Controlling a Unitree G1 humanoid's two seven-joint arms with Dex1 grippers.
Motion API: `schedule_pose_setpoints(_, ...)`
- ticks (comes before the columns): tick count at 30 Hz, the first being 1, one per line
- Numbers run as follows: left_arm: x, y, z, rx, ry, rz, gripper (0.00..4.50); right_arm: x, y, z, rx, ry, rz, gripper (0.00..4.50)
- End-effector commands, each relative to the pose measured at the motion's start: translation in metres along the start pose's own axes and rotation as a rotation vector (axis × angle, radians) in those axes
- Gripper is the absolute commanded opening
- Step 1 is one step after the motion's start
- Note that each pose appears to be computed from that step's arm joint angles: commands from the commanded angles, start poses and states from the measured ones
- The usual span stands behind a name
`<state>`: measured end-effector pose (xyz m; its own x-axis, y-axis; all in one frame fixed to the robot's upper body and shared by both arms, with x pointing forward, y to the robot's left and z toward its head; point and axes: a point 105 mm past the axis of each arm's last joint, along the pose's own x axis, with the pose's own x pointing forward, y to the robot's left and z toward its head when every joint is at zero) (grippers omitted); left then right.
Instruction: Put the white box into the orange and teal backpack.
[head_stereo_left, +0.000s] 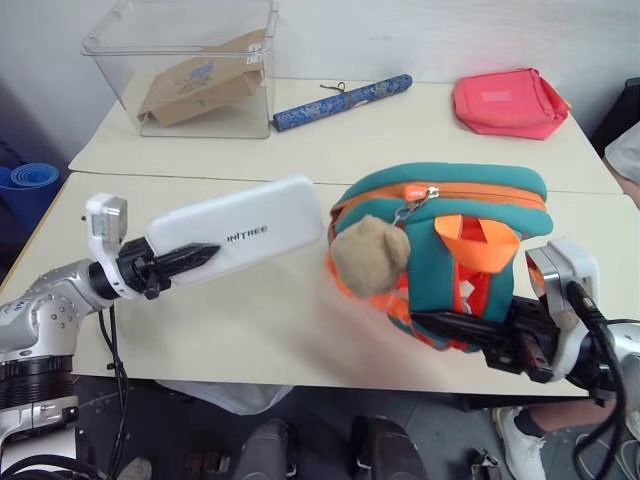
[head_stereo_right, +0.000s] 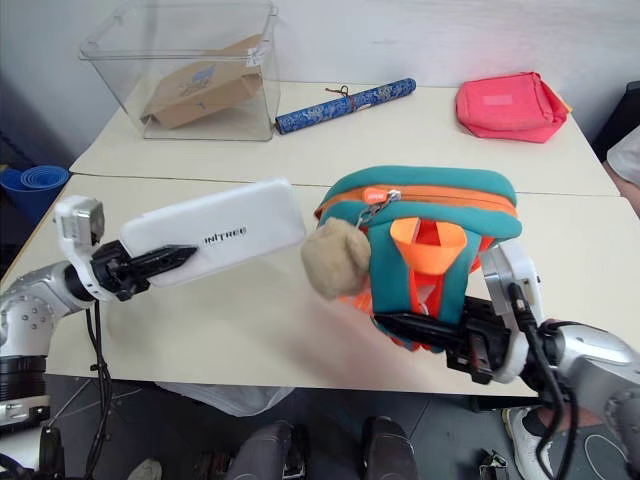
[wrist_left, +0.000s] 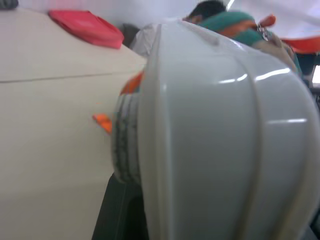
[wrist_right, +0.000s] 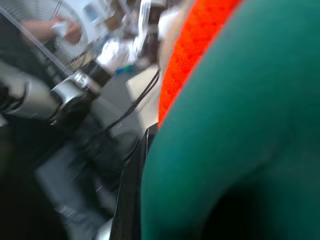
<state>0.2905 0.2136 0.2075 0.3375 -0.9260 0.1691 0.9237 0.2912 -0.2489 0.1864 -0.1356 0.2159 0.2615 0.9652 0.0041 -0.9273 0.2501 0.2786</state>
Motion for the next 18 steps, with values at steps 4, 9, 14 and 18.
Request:
schedule_pose_setpoints(4, 0.039, -0.026, 0.019, 0.139, -0.008, -0.179, 1.21, -0.011, -0.002, 0.010, -0.034, 0.032, -0.016, 0.03)
schedule_pose_setpoints(9, 0.060, -0.035, 0.016, 0.215, 0.073, -0.267, 1.21, -0.009, -0.013, 0.012, -0.058, 0.021, -0.035, 0.03)
schedule_pose_setpoints(14, 0.097, -0.015, 0.010, 0.412, 0.216, -0.236, 1.21, -0.009, -0.016, 0.011, -0.056, 0.031, -0.026, 0.03)
schedule_pose_setpoints(18, 0.131, -0.017, -0.007, 0.544, 0.428, -0.333, 1.21, -0.010, -0.019, 0.011, -0.060, 0.041, -0.024, 0.03)
